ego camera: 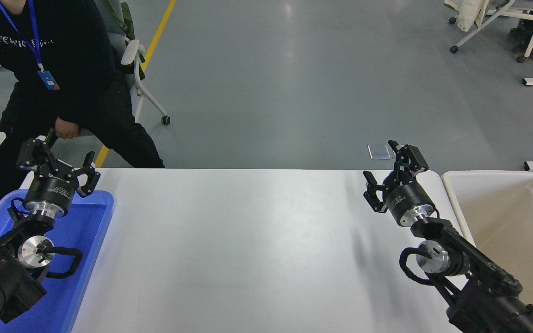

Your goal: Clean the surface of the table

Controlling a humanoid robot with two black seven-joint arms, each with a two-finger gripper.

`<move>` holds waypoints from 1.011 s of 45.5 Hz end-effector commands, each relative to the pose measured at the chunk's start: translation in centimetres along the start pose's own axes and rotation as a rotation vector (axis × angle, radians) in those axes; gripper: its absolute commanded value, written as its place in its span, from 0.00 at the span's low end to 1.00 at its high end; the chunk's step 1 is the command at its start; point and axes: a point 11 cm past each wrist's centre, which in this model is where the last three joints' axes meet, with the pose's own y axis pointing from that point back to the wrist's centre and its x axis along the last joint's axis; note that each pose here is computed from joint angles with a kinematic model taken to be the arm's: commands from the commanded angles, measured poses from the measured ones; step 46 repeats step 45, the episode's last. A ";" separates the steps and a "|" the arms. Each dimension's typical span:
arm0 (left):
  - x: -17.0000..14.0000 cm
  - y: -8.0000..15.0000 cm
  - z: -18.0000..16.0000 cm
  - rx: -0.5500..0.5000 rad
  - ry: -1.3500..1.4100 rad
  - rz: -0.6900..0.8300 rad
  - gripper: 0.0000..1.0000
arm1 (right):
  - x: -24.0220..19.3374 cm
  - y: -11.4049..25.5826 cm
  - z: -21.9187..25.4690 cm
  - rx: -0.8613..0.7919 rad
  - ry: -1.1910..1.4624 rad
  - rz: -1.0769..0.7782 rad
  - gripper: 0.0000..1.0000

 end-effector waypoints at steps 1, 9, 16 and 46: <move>0.0 0.0 0.0 0.000 -0.001 0.000 1.00 | -1.0 -0.8 0.8 0.012 0.011 -0.019 1.00; 0.0 0.0 0.0 0.000 -0.001 0.000 1.00 | -0.9 -0.6 2.3 -0.008 0.001 0.005 1.00; 0.0 0.0 0.0 0.000 -0.001 0.000 1.00 | -0.4 -0.5 2.4 -0.004 -0.007 0.029 1.00; 0.0 0.0 0.0 0.000 -0.001 0.000 1.00 | 0.9 -0.1 4.4 -0.047 -0.055 0.118 1.00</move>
